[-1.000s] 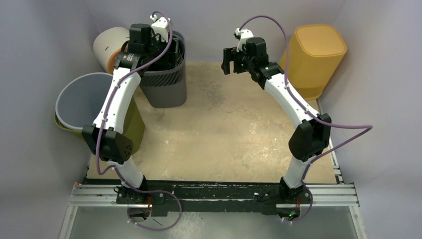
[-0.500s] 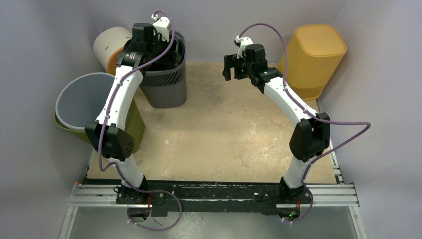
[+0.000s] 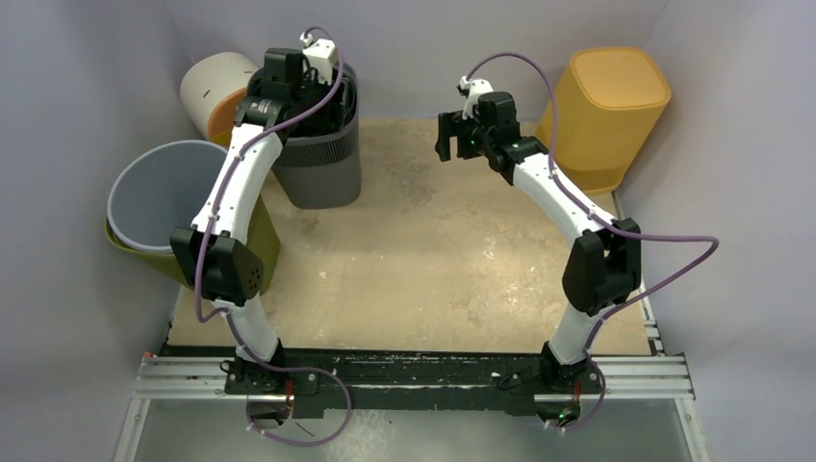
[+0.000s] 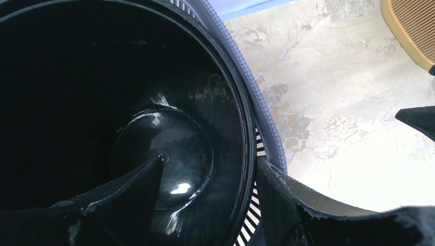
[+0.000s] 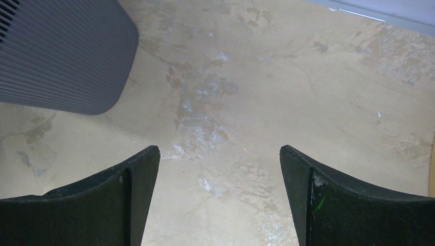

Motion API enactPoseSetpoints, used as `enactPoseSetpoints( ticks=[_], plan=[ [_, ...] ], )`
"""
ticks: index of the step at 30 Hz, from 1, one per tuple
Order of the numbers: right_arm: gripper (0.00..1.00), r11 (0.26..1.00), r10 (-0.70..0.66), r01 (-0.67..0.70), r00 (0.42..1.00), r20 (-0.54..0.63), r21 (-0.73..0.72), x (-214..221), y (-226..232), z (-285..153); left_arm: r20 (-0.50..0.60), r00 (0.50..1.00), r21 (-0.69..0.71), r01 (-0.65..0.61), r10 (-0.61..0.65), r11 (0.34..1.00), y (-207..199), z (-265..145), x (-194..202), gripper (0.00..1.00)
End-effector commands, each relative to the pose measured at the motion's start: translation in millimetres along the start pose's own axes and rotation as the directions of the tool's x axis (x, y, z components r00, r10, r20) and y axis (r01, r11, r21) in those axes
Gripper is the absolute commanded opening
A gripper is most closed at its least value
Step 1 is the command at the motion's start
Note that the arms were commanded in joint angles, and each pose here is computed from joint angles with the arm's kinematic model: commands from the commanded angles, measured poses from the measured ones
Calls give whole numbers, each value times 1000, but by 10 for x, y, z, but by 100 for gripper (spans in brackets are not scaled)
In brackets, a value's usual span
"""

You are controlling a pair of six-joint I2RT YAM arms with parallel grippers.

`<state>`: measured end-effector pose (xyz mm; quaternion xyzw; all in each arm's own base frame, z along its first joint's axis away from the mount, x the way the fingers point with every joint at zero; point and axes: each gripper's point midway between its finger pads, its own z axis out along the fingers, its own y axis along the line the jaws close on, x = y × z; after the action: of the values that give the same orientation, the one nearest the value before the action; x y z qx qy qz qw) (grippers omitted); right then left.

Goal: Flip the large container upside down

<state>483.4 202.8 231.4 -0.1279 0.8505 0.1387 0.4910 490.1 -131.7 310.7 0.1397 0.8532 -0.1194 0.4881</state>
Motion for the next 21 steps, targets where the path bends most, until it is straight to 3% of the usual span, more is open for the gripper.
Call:
enactPoseSetpoints(
  ticks=[1, 8, 10, 13, 17, 19, 21],
  plan=[
    [89, 1000, 14, -14, 994, 106, -7, -320, -6, -252, -27, 998, -48, -52, 51, 997, 95, 138, 34, 63],
    [89, 1000, 23, -23, 995, 97, 0, -244, -89, -271, -104, 992, -79, -85, 76, 993, 131, 328, 236, 55],
    [89, 1000, 27, -28, 995, 98, 3, -230, -116, -279, -117, 990, -90, -90, 79, 992, 155, 337, 269, 44],
    [89, 999, 39, -40, 995, 94, 4, -186, -153, -276, -134, 988, -105, -93, 78, 990, 182, 326, 310, 20],
    [88, 999, 48, -48, 994, 94, 3, -161, -166, -270, -113, 991, -138, -93, 78, 986, 218, 238, 240, 18],
    [88, 999, 52, -52, 994, 92, 3, -148, -166, -268, -94, 993, -184, -84, 68, 979, 285, 184, 176, 1],
    [88, 998, 55, -56, 994, 90, 3, -132, -169, -275, -80, 994, -229, -86, 69, 970, 357, 123, 119, 0]
  ],
)
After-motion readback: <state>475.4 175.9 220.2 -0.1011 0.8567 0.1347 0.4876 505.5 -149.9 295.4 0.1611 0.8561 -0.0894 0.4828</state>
